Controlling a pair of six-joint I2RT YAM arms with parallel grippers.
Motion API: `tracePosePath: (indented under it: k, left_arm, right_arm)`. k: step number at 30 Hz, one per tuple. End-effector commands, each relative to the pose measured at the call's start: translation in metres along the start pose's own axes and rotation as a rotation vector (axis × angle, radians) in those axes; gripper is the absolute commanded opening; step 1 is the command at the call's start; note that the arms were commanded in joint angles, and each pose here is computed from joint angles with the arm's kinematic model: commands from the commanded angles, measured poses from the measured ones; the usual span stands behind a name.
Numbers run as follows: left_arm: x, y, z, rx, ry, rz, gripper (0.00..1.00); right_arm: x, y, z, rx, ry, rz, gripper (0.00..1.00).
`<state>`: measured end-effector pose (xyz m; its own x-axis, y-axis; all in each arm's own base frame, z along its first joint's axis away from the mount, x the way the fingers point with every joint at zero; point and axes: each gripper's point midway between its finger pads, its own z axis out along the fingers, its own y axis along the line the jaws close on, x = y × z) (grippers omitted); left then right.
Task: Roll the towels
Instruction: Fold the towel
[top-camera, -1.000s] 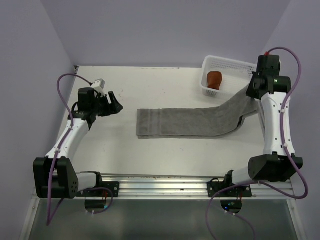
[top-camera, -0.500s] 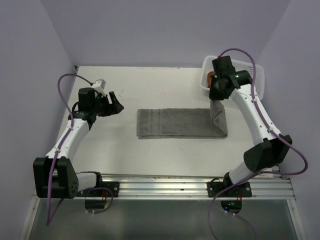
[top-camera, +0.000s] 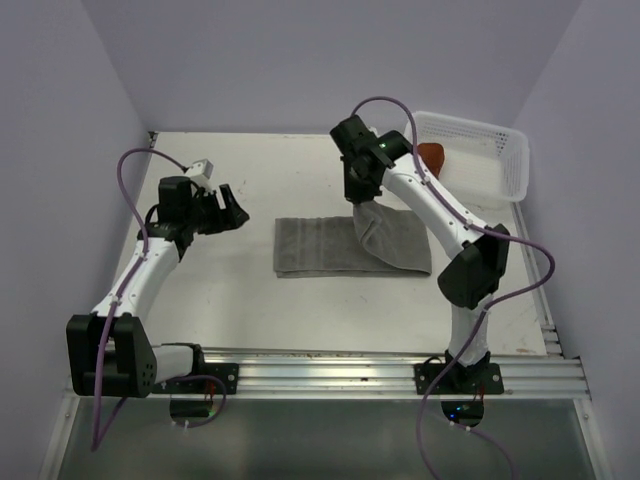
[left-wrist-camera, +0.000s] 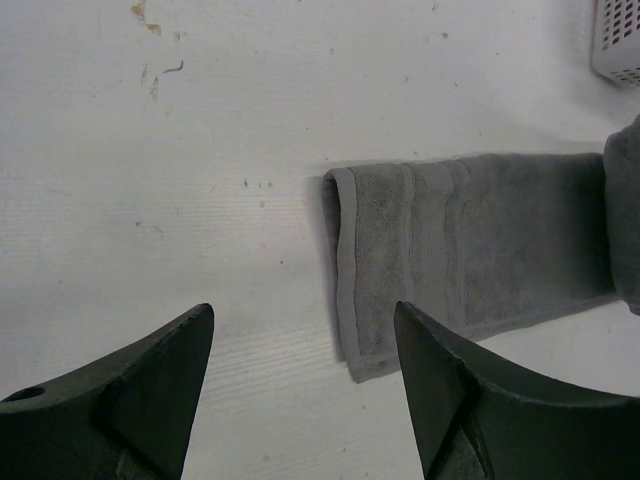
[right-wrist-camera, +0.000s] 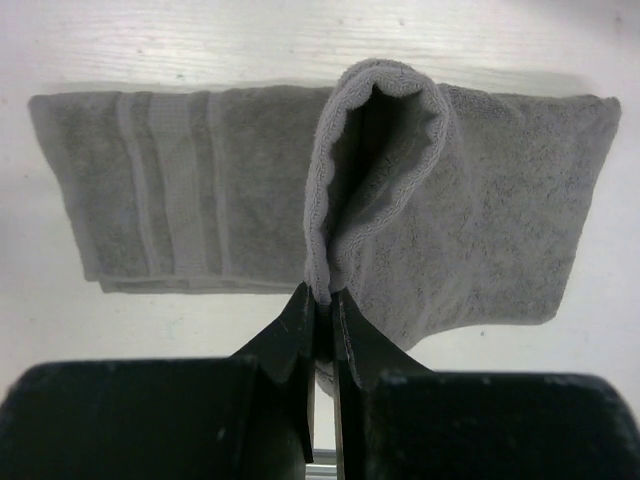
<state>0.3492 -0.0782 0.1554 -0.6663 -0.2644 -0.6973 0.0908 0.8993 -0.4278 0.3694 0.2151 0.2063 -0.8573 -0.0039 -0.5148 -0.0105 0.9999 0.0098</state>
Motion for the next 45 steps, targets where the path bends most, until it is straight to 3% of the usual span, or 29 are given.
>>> tracePosePath:
  k: [1,11,29,45]
  left_arm:
    - [0.0,-0.005,-0.001,0.019,-0.01,0.036,0.77]
    - [0.005,-0.01,0.0,0.023,-0.001,0.044,0.77]
    - [0.01,-0.015,0.001,0.031,0.013,0.053,0.78]
    - [0.013,-0.02,0.002,0.043,0.02,0.062,0.78]
  right_arm:
    - [-0.01,0.027,-0.017,-0.017,-0.042,0.015,0.0]
    - [-0.002,0.081,-0.005,-0.081,-0.024,-0.018,0.0]
    - [0.032,0.166,0.064,-0.232,0.079,0.04,0.0]
    - [0.05,0.184,0.097,-0.24,0.109,0.06,0.0]
